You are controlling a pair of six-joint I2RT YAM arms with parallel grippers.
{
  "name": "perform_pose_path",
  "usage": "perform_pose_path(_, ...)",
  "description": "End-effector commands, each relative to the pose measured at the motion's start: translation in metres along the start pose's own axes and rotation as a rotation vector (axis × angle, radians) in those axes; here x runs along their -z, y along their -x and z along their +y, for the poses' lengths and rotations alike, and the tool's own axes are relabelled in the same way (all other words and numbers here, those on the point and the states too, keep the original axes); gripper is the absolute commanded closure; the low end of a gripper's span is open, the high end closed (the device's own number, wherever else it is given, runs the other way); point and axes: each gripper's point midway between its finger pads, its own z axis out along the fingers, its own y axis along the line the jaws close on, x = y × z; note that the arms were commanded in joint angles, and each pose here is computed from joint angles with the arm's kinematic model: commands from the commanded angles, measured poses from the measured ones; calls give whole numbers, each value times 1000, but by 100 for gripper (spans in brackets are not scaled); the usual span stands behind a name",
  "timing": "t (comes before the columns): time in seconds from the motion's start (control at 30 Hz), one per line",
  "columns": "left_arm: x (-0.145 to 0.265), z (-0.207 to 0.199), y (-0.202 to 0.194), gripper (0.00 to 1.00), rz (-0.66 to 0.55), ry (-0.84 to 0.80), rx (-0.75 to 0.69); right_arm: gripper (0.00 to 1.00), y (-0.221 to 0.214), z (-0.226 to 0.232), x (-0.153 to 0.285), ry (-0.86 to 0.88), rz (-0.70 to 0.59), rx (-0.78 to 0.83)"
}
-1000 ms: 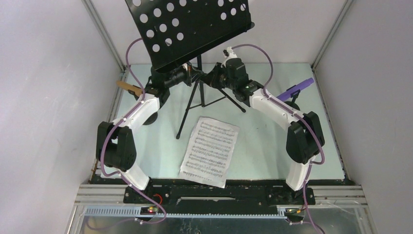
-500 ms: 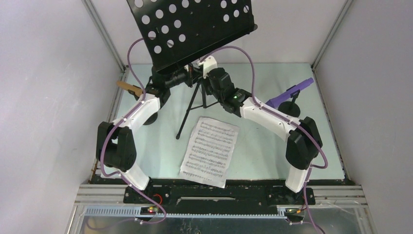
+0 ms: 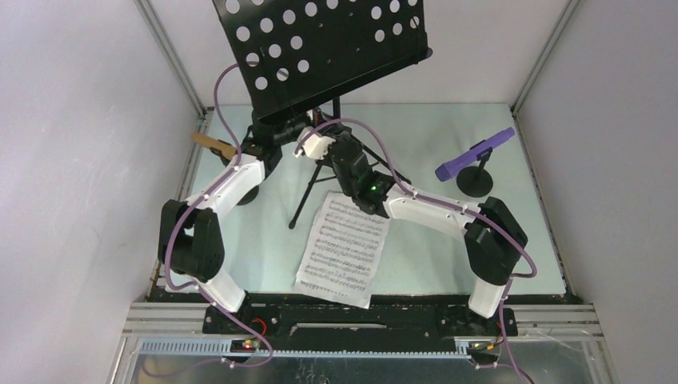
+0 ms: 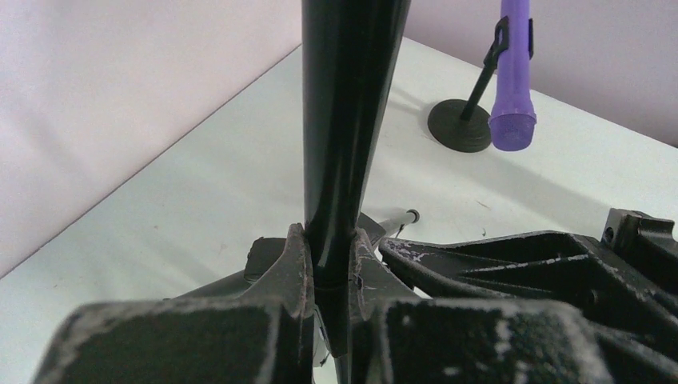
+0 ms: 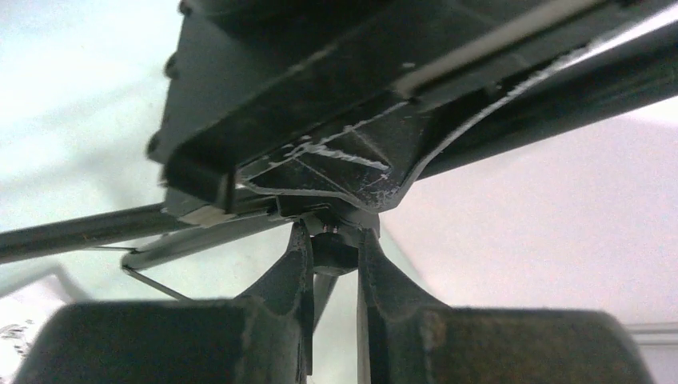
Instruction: Pack up the instrument practice props
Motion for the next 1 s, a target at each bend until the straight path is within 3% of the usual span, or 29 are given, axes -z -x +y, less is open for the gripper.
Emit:
perform_pose_path(0.0,-7,9,-2,96,11,23,6,100,31,12,20,-20,-82,146)
perform_pose_path(0.07,-7,11,0,96,5,31,6,98,39,6,27,-33,-107,61)
perform_pose_path(0.13,-6,11,2,96,-3,31,14,89,48,0,36,-12,-136,-51)
perform_pose_path(0.27,-6,15,2,96,-9,39,41,53,66,-22,55,-12,-195,-317)
perform_pose_path(0.43,-6,16,3,96,-12,44,41,39,69,-45,74,24,-252,-699)
perform_pose_path(0.6,-6,16,2,95,-9,45,43,32,54,-57,78,142,-256,-1173)
perform_pose_path(0.7,-6,16,3,95,-10,44,41,31,38,-50,68,225,-173,-1491)
perform_pose_path(0.97,-5,15,6,95,-14,42,38,30,32,-34,47,467,-64,-1911)
